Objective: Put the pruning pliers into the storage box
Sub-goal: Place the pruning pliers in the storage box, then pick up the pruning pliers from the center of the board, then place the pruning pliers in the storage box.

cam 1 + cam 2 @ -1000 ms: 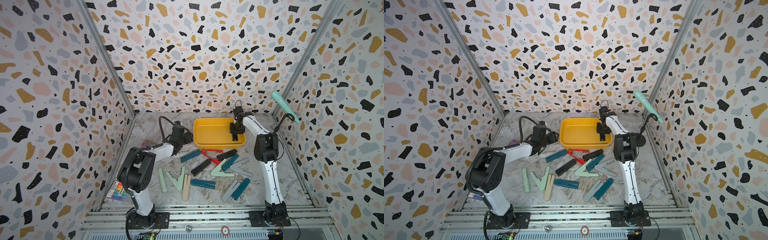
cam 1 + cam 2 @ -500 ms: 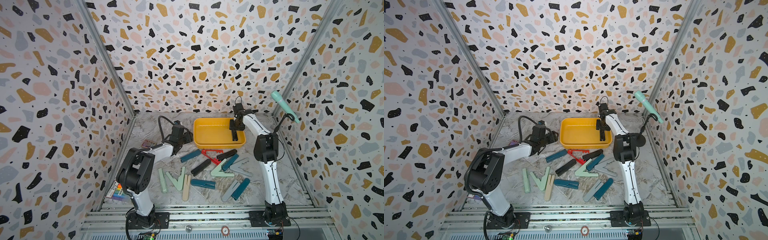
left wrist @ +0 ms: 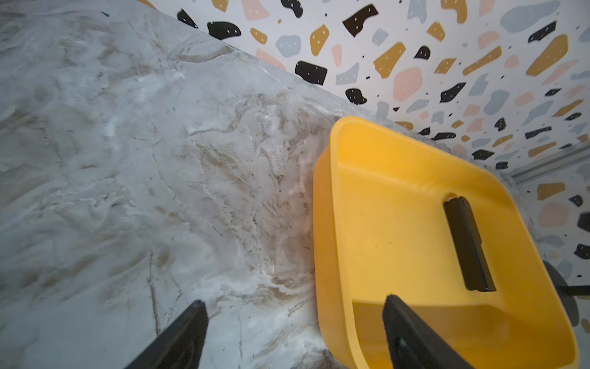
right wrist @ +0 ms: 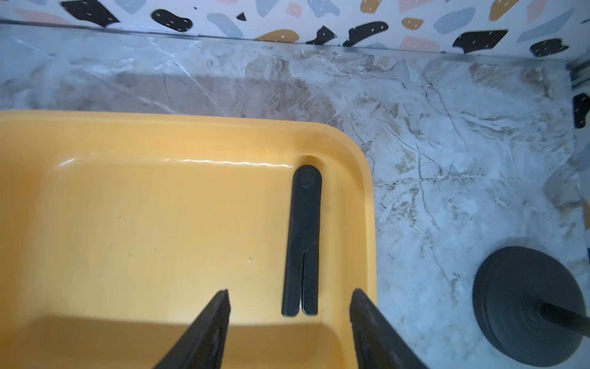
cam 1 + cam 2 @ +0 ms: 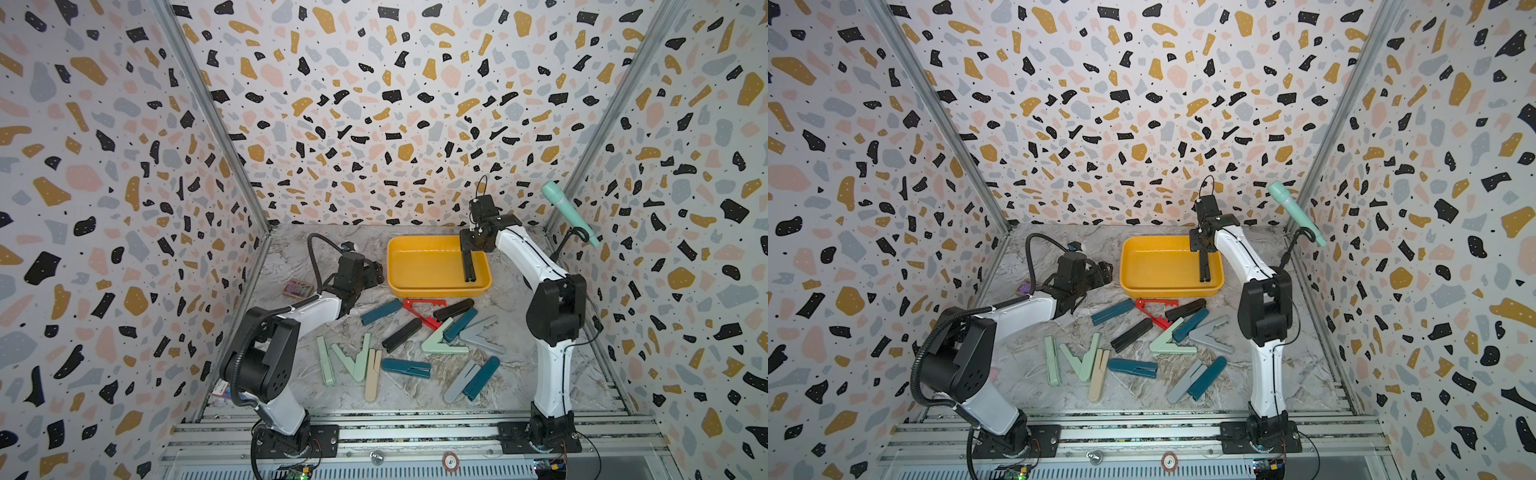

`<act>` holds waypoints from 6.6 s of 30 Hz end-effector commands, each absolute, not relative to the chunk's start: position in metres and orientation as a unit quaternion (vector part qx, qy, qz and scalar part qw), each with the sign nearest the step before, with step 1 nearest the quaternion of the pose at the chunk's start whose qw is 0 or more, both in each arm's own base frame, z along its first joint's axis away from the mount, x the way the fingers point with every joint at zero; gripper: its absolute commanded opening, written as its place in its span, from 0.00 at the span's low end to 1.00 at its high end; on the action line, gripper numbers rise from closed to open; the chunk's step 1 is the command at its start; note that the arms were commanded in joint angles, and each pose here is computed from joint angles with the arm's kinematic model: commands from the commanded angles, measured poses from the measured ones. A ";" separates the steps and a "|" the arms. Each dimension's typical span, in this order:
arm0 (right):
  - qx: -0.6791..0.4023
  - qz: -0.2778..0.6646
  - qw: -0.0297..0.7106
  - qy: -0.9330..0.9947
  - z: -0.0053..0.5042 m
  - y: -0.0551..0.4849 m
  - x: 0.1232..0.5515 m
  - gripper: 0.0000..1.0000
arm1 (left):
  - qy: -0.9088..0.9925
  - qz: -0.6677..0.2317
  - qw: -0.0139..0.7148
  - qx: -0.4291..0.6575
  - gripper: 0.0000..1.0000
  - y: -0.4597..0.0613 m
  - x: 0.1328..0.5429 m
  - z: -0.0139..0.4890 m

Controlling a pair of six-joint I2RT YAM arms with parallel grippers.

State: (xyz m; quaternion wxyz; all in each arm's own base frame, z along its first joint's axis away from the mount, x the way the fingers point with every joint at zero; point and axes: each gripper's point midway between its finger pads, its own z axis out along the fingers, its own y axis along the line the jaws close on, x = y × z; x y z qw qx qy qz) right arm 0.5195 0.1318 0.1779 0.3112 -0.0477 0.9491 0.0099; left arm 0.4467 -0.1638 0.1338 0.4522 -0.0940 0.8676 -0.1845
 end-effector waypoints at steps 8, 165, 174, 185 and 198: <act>-0.076 0.055 0.351 0.932 0.187 0.118 0.424 0.67 | 0.835 -0.145 0.525 -0.079 0.99 -0.159 0.430 0.179; -0.023 0.001 0.247 0.969 0.072 0.136 0.566 0.49 | 0.854 -0.118 0.503 -0.065 0.99 -0.162 0.425 0.156; -0.021 0.022 0.295 0.955 0.128 0.141 0.569 0.56 | 0.851 -0.116 0.508 -0.065 0.99 -0.159 0.421 0.159; -0.023 0.059 0.356 0.932 0.189 0.146 0.561 0.64 | 0.862 -0.094 0.498 -0.018 0.99 -0.157 0.404 0.151; 0.008 0.074 0.366 0.928 0.190 0.113 0.542 0.65 | 0.907 -0.071 0.367 0.192 0.97 -0.190 0.372 0.092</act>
